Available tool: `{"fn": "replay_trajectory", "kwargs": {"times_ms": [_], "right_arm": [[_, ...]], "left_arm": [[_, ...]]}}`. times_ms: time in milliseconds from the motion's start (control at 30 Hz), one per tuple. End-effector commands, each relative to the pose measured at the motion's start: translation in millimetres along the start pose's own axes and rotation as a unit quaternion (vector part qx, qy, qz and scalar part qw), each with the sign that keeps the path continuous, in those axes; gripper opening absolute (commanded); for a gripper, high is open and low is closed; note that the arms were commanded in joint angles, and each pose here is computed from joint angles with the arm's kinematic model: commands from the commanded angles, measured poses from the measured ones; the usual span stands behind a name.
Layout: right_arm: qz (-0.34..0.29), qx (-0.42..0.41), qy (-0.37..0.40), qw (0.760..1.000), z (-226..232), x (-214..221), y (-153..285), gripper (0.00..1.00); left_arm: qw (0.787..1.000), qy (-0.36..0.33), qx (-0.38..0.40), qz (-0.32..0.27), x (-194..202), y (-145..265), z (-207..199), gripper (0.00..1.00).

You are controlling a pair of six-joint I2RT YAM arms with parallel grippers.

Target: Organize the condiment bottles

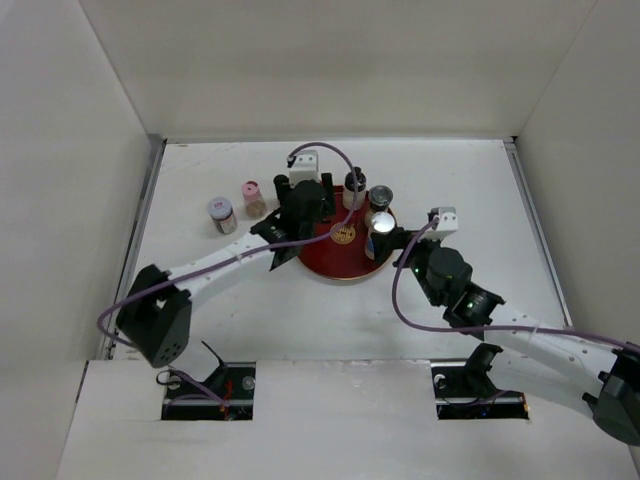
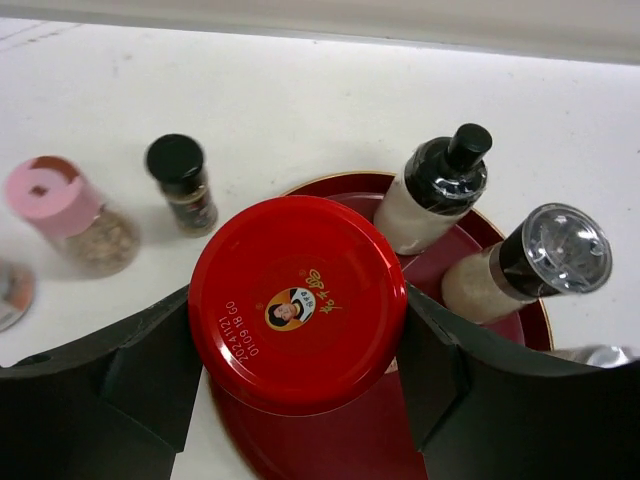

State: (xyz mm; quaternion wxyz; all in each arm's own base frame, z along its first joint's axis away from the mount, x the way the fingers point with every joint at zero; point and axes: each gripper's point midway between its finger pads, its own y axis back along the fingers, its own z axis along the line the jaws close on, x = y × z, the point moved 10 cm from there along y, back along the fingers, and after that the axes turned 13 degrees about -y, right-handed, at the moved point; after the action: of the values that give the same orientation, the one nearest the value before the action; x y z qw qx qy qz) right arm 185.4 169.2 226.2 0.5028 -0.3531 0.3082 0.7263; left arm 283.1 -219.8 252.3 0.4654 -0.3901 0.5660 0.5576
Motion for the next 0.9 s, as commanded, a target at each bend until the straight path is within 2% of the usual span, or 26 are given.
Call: {"fn": "replay_trajectory", "kwargs": {"times_ms": [0,300,500,633,767,867], "right_arm": [[-0.029,-0.014,-0.031,0.999,4,-11,0,0.98],[-0.028,-0.013,-0.031,0.999,3,-10,0,0.98],[-0.021,-0.015,-0.028,0.999,3,-7,-2,0.99],[-0.017,-0.014,-0.027,0.999,3,-5,-4,0.99],[-0.012,-0.014,-0.025,1.000,4,-3,-5,0.99],[-0.010,-0.012,-0.023,1.000,3,-1,-6,1.00]], "left_arm": [[0.995,0.051,0.009,-0.090,-46,-26,-14,0.43],[0.996,0.022,0.022,-0.080,-35,-94,-42,0.44],[0.997,0.015,0.019,-0.075,-23,-115,-41,0.47],[0.997,0.013,0.022,-0.076,-17,-117,-43,0.60],[0.996,0.015,0.023,-0.079,-14,-111,-42,0.84],[0.996,0.020,0.024,-0.086,-18,-100,-36,0.91]]}}
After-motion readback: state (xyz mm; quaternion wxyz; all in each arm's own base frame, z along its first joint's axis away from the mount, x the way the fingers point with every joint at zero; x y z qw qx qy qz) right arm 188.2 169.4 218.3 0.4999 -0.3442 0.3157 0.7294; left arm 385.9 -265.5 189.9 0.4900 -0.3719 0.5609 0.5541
